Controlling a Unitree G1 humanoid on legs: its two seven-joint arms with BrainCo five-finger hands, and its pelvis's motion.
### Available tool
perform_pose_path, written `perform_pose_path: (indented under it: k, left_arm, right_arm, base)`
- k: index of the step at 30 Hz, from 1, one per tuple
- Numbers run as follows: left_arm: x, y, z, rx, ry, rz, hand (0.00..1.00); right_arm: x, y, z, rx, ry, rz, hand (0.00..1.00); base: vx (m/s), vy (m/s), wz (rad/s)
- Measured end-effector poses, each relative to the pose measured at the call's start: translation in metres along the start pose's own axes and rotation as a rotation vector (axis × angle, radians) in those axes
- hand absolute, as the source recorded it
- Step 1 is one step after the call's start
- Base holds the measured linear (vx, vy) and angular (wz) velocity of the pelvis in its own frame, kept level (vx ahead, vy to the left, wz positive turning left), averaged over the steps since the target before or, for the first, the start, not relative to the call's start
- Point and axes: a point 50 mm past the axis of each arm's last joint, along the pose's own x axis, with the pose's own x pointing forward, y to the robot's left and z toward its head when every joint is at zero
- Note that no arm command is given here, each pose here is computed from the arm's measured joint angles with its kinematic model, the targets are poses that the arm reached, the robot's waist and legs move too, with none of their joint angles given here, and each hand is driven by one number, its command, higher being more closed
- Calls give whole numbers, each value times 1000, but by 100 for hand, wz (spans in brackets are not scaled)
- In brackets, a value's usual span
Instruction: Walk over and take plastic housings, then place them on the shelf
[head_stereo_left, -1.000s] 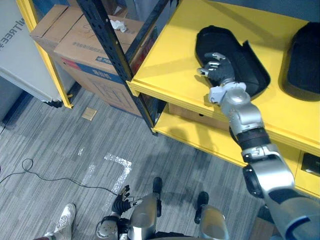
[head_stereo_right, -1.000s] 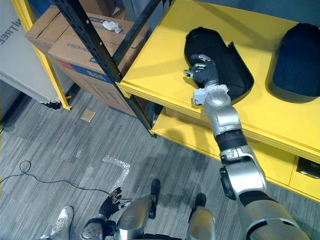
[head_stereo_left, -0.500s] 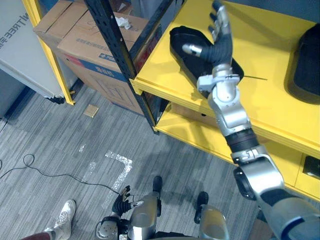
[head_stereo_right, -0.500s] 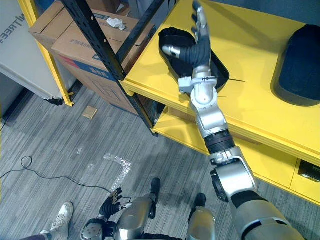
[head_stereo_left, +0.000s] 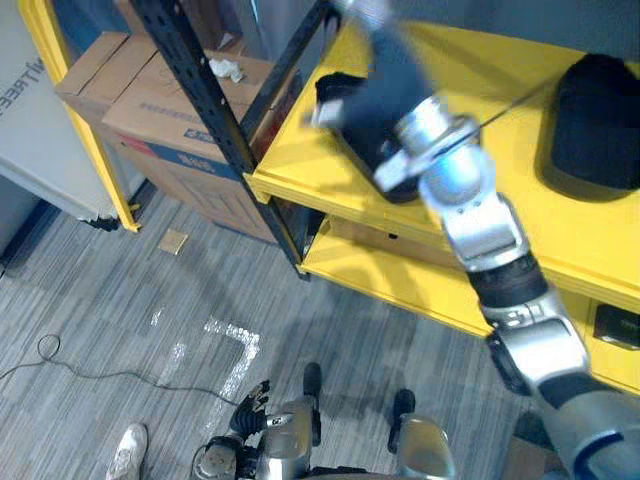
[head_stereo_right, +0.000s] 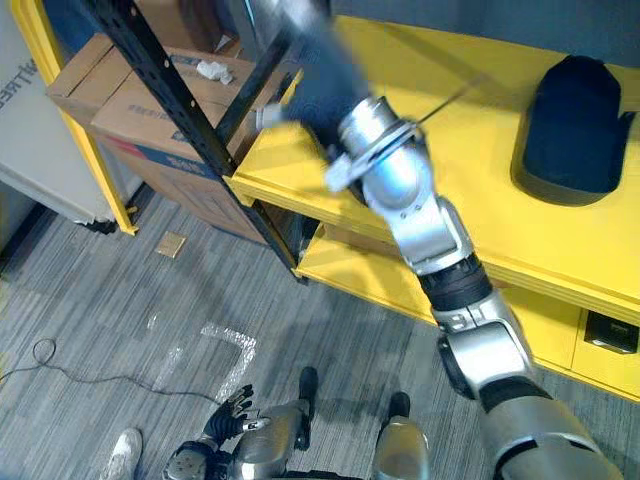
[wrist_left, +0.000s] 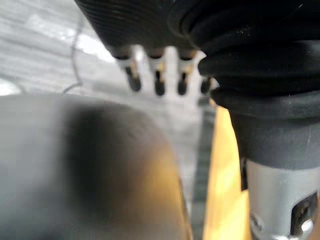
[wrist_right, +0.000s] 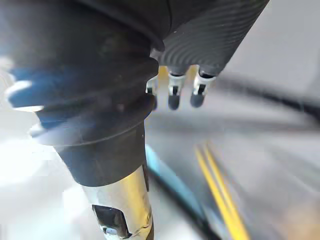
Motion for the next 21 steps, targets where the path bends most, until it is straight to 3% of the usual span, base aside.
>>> perform_pose_path:
  k: [1, 5, 11, 21]
  left_arm:
    - [0, 4, 1, 19, 0, -3, 0]
    - [-2, 12, 1, 59, 2, -3, 0]
    - [-2, 20, -4, 49, 27, 30, 0]
    - [0, 26, -5, 39, 34, 22, 0]
  right_arm:
    - [-8, 13, -10, -33, 56, 107, 0]
    - [-27, 16, -31, -143, 174, 247, 0]
    - [-49, -7, -36, -315, 231, 214, 0]
    - [-54, -6, -29, -314, 211, 190, 0]
  base:
    - [81, -15, -7]
    - [15, 3, -29]
    - [-36, 26, -26]
    - [-2, 0, -1]
